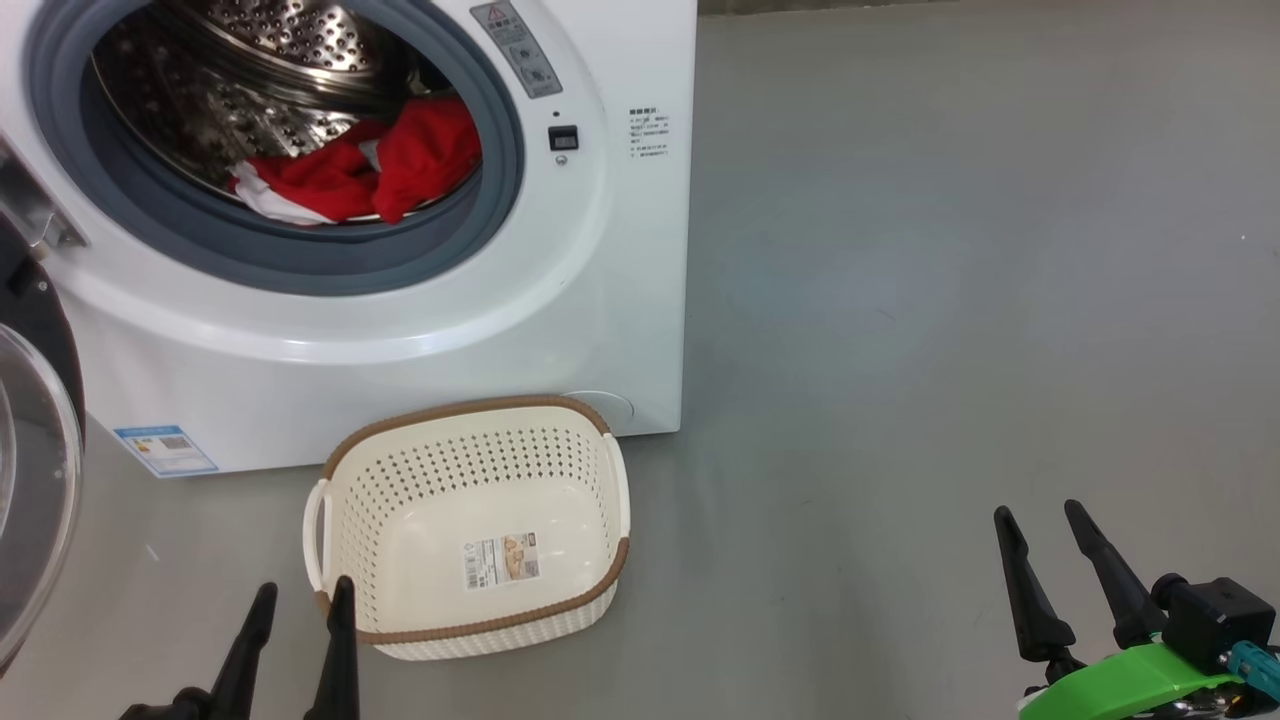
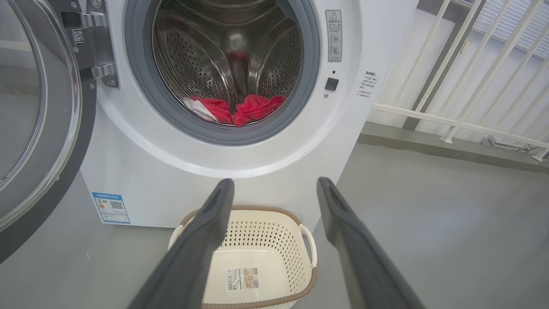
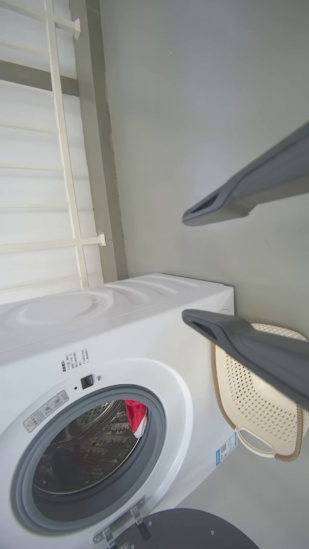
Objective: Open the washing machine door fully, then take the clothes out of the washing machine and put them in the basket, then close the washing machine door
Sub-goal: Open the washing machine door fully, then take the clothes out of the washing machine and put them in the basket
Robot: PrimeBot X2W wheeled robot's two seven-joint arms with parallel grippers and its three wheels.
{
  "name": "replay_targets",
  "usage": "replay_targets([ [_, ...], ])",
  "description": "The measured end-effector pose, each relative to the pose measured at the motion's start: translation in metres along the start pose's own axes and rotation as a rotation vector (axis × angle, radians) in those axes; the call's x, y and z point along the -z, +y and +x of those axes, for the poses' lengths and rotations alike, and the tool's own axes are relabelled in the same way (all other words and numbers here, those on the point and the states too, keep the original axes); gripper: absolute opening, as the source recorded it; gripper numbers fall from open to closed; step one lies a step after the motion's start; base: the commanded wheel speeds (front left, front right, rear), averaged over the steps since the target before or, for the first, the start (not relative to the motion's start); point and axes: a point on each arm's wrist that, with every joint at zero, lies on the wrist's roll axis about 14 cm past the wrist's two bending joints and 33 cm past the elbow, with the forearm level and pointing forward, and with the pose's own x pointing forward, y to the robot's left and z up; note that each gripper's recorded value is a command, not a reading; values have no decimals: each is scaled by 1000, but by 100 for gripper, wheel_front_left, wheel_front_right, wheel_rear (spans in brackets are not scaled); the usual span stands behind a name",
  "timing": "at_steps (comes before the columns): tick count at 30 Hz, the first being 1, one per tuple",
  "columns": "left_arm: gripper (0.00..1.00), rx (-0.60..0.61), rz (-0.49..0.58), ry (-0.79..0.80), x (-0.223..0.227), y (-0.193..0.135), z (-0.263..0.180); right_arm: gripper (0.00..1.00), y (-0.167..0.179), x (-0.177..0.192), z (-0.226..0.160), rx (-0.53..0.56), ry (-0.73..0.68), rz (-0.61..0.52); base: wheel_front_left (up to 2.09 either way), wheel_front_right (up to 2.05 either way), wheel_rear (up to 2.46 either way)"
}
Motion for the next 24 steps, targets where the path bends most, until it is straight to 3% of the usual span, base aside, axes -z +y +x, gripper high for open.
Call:
replay_targets([
  [9, 100, -2, 0, -14, -4, 0, 0, 100, 1, 0, 0, -5, 0, 0, 6, -16, 10],
  [24, 100, -11, -1, -8, -2, 3, 0, 100, 3, 4, 2, -10, 13, 0, 77, -116, 38],
])
